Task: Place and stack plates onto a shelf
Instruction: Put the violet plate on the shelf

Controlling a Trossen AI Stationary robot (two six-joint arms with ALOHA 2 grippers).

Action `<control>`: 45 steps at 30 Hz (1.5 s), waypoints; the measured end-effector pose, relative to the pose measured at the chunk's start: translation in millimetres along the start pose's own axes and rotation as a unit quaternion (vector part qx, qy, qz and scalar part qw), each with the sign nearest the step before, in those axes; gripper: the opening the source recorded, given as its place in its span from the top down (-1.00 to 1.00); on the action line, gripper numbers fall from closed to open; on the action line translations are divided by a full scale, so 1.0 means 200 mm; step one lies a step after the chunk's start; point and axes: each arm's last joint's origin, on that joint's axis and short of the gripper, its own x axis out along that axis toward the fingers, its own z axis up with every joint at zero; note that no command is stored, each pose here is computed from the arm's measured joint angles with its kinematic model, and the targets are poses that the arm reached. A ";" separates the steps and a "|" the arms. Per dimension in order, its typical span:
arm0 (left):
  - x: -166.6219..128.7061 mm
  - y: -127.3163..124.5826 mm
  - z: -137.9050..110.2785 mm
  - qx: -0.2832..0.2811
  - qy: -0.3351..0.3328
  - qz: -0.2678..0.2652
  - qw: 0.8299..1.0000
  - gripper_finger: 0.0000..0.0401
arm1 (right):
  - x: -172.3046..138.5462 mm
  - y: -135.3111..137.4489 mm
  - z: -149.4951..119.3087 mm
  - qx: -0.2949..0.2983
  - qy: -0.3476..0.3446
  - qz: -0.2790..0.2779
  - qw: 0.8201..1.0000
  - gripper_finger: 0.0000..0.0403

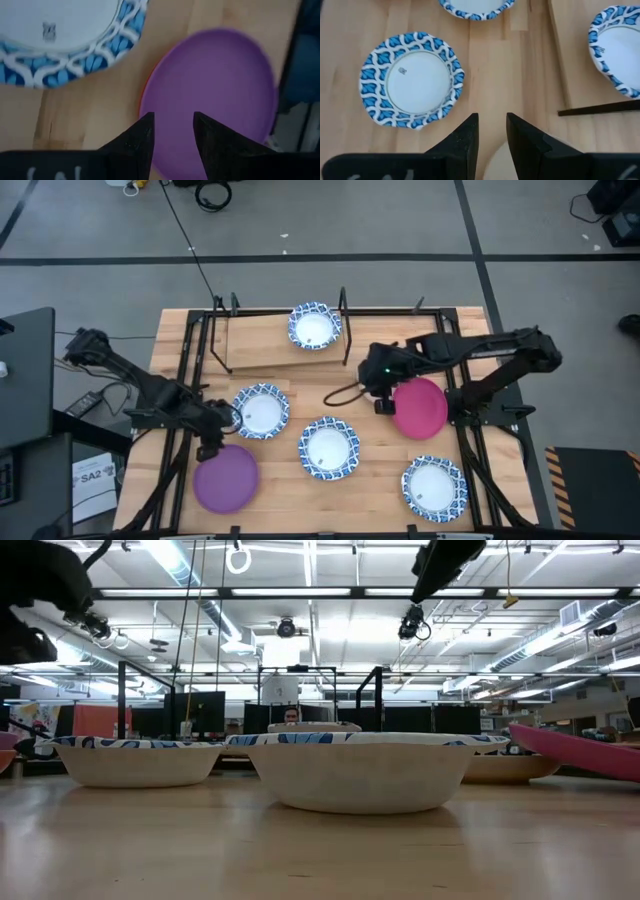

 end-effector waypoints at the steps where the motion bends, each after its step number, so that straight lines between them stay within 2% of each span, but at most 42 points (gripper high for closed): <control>1: 0.01 0.00 0.00 -0.001 0.007 0.007 1.000 0.29 | 0.00 0.01 -0.02 0.003 -0.007 0.002 1.000 0.48; 10: 0.12 -0.02 0.01 0.001 0.041 0.068 0.997 0.29 | 0.05 0.04 -0.08 -0.003 -0.025 0.012 1.000 0.48; 19: 0.21 -0.02 0.02 -0.003 0.075 0.107 0.991 0.29 | 0.06 0.05 -0.07 -0.004 -0.039 0.014 0.999 0.48; 31: 0.30 -0.03 0.03 -0.004 0.092 0.126 0.988 0.29 | 0.06 0.05 -0.06 -0.004 -0.042 0.015 0.999 0.48; 45: 0.30 -0.03 0.03 -0.005 0.095 0.125 0.988 0.30 | 0.06 0.05 -0.06 -0.004 -0.042 0.015 0.999 0.48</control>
